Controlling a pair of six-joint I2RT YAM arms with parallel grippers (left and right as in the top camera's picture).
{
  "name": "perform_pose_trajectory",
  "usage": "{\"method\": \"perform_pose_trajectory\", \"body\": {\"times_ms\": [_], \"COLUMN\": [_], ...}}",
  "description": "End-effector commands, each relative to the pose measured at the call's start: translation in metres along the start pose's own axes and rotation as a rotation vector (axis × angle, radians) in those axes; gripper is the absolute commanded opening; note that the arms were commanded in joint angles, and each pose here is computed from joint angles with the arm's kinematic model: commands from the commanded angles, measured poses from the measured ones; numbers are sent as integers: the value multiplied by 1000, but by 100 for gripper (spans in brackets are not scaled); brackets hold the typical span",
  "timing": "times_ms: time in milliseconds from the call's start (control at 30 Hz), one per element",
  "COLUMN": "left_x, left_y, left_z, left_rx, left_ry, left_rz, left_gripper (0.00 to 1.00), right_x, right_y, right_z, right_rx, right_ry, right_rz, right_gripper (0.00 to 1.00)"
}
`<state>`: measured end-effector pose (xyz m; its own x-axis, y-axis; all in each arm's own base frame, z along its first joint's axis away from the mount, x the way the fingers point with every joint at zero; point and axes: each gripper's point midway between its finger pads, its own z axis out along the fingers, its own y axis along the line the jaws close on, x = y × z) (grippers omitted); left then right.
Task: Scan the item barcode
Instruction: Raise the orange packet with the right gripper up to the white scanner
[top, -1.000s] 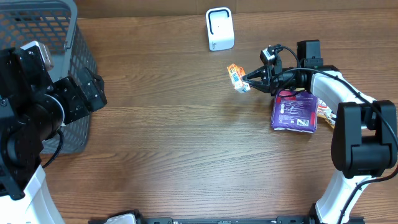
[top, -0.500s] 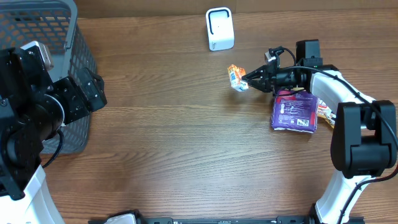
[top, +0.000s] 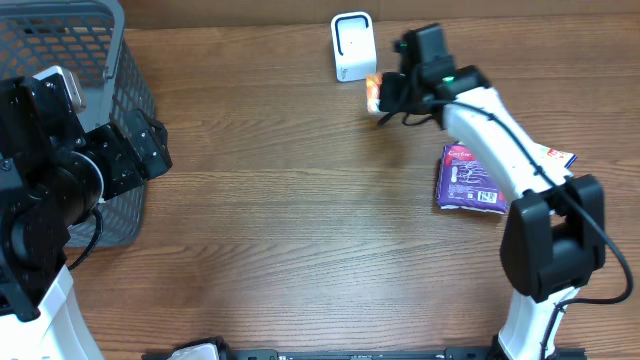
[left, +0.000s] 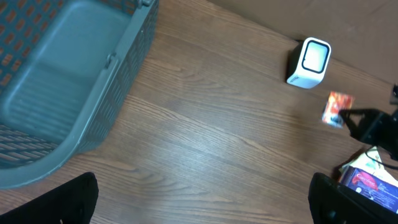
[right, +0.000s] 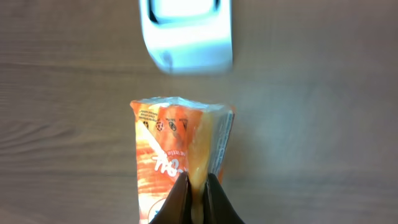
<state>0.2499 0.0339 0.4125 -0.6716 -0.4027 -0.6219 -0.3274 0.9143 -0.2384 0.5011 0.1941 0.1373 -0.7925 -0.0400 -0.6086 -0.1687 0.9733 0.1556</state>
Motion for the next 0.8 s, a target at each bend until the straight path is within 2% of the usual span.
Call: {"method": "perform_pose_trajectory", "body": {"times_ms": [0,133,400,533,767], "left_x": [-1,-1,-1,-1,-1], "left_y": [3,3,3,3,3], "left_z": [0,0,0,0,0], "left_rx": [-12,-12,-12,-12,-12], "left_ry": [-6,-6,-6,-6,-6], "left_rz": [-18,-18,-18,-18,-18], "left_gripper": [100,100,100,100,100], "right_x": [-45,-72,-127,-131,-128], "right_y": [-25,-29,-9,8,10], "right_z": [-28,-28,-33,-14,31], "right_rx": [301,401,438,391,445], "right_ry": [-169,-266,-492,-529,-572], "right_rz": [-267,-384,-615,-766,-900], "right_gripper": [4,4,4,4,4]}}
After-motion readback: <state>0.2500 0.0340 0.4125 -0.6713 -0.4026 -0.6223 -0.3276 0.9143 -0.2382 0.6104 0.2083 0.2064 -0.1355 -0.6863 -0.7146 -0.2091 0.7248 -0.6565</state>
